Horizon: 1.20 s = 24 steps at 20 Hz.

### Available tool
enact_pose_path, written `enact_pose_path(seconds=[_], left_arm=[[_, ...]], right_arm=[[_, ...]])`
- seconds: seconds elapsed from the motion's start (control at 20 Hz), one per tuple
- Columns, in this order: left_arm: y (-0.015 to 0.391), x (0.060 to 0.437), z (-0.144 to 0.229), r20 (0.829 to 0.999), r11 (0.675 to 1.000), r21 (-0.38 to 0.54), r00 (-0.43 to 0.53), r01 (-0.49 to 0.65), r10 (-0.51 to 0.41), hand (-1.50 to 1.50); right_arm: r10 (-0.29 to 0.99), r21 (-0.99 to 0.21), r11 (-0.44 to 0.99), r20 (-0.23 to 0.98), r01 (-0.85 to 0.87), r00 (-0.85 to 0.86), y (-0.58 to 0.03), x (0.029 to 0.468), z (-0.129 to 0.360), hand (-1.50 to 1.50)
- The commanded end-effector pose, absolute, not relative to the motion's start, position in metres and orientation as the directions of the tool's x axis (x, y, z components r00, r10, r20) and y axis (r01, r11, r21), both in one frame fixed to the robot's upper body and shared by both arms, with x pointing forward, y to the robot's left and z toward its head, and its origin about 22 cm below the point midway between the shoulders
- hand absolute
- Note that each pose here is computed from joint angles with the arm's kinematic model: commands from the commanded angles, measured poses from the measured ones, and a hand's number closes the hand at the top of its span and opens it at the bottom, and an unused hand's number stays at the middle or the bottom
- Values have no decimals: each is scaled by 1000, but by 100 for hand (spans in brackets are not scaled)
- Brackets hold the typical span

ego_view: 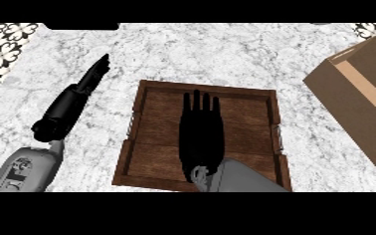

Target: Pick the squash from the tray and place it in the cardboard box

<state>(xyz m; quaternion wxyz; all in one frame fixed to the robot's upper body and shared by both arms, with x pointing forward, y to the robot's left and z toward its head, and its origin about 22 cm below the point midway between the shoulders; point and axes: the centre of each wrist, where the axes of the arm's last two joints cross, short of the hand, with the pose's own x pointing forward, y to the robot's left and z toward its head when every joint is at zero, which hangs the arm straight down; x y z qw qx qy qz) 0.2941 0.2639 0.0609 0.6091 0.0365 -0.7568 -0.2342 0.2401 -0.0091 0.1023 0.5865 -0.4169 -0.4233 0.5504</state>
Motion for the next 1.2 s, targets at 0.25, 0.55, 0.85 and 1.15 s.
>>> enact_pose_path(seconds=[0.25,0.55,0.85,1.15], left_arm=[[252,292,60,905,891,397,-257,222,-339,0],[268,299,62,905,893,397,-251,210,-343,0],[262,292,63,904,891,398,-262,220,-339,0],[277,295,58,906,893,396,-251,212,-342,0]], right_arm=[[974,-943,45,-31,-330,223,5,228,92,-150],[973,-934,30,-55,-356,224,0,257,96,-150],[957,-933,12,-94,-360,275,0,247,67,-150],[962,-921,51,-58,-385,265,-6,253,51,-150]])
